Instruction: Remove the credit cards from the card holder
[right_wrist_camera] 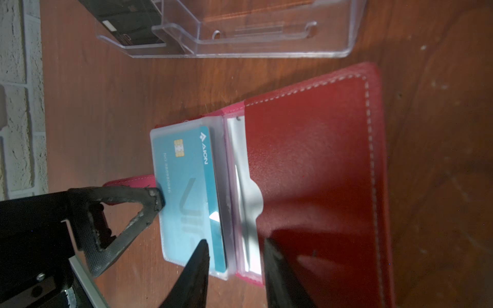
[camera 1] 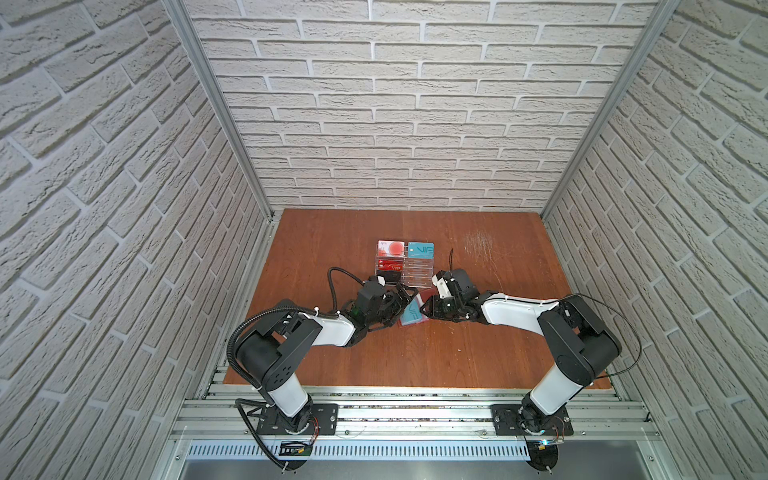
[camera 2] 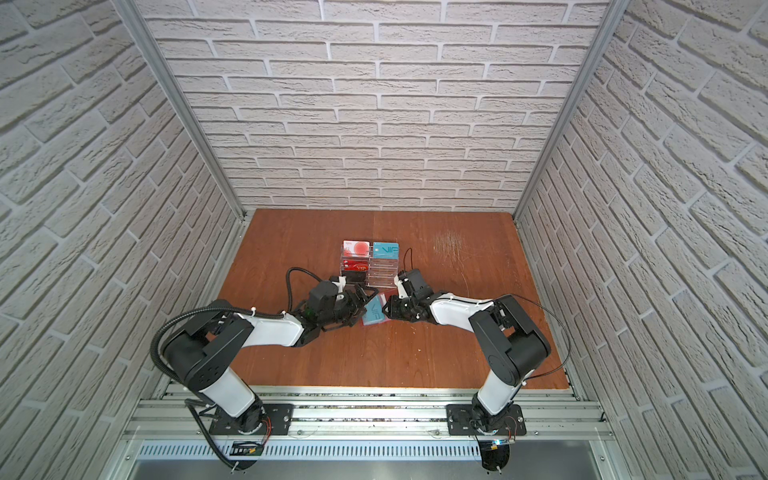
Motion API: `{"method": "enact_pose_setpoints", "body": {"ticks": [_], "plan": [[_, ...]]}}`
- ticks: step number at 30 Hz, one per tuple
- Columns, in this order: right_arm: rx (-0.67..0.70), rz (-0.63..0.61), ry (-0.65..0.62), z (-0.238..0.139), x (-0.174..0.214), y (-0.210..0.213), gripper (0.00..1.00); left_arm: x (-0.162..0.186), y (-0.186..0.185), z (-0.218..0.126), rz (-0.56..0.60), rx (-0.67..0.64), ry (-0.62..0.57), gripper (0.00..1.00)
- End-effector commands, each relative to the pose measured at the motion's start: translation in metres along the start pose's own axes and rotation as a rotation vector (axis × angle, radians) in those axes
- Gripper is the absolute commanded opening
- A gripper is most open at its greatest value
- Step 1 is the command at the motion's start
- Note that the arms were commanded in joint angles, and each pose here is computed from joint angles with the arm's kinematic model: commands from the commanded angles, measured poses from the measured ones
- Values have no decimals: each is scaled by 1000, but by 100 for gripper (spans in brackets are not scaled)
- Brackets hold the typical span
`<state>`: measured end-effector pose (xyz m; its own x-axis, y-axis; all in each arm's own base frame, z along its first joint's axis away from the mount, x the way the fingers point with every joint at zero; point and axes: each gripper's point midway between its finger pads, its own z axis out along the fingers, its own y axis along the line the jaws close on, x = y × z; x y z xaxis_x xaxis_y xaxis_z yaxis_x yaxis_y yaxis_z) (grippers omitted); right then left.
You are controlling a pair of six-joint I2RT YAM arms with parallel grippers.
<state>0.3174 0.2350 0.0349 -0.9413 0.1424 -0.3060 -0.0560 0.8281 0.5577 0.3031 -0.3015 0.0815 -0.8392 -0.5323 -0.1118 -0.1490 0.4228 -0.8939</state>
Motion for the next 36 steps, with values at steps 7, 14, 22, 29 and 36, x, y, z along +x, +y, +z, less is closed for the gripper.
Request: {"method": "enact_pose_setpoints", "body": {"ticks": [7,14,22,29,36], "plan": [[-93,10,-17,8,-7,14,47,-2,19,0,29,-42,-11,98],[-121,23,-15,14,-7,16,48,-9,25,-4,11,-41,-22,98],[-166,41,-17,16,-7,22,47,-14,23,-10,20,-42,-6,98],[-183,55,-10,19,-3,21,46,-12,33,-7,10,-69,0,98],[-197,56,-8,19,-2,23,45,-10,45,-3,-12,-85,3,98]]}}
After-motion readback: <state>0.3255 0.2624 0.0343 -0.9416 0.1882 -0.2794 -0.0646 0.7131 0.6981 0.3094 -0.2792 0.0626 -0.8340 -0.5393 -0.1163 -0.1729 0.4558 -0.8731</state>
